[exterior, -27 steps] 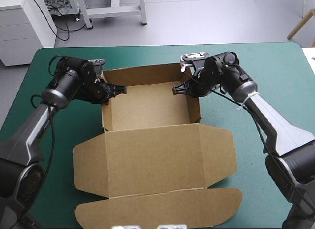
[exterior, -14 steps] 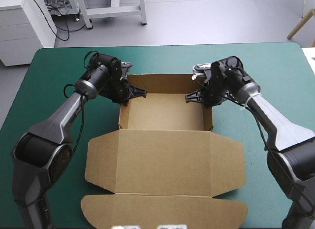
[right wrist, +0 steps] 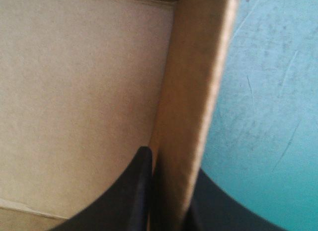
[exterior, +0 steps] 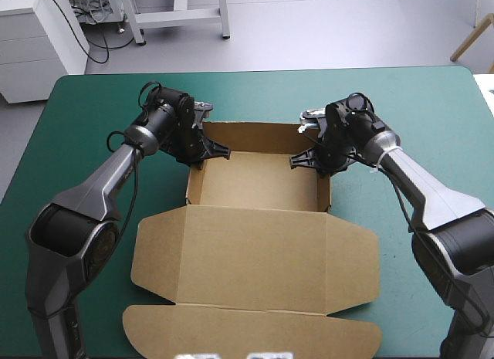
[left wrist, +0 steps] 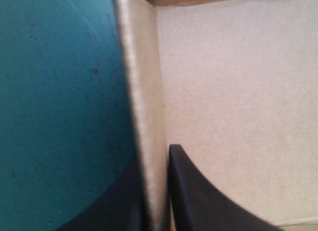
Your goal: Fold the box
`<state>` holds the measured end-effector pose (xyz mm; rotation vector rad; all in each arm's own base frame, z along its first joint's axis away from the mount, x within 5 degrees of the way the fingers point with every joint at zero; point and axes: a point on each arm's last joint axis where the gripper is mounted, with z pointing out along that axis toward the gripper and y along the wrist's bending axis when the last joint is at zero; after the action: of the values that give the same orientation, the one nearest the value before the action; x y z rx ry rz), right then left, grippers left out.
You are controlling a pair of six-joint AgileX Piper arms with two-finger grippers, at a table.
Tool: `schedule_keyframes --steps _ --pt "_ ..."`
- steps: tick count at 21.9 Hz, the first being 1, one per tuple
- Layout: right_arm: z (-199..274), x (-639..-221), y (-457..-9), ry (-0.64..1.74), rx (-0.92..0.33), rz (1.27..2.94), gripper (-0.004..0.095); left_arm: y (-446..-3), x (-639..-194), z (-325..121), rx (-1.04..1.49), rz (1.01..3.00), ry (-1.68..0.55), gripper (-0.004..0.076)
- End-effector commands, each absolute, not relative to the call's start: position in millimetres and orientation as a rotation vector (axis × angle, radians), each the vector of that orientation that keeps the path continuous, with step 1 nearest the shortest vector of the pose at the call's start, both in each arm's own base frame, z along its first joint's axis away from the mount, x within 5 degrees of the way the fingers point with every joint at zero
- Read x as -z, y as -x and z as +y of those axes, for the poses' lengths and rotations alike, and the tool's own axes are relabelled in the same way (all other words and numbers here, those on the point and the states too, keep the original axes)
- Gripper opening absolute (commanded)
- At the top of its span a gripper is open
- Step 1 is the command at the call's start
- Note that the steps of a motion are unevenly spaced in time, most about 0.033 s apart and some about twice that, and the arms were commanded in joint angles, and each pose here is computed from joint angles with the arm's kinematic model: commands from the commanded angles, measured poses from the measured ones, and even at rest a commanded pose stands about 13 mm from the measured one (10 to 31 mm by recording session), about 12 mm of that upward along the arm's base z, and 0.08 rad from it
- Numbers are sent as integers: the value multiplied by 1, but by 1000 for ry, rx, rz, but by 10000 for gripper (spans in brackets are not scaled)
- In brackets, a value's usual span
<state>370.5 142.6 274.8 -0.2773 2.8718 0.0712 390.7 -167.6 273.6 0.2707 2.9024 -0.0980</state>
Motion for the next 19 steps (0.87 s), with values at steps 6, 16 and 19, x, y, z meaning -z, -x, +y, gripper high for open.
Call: schedule_keyframes --steps 6,16,19 --pt "135 -300 -364 245 -12 2822 526 -382 -310 -165 134 2808 -326 518" --pt "142 -332 -369 197 -138 2744 526 -382 -330 -165 137 2776 -325 619" --pt "142 -355 -369 192 -157 2671 526 -381 -356 -164 168 2693 -315 619"
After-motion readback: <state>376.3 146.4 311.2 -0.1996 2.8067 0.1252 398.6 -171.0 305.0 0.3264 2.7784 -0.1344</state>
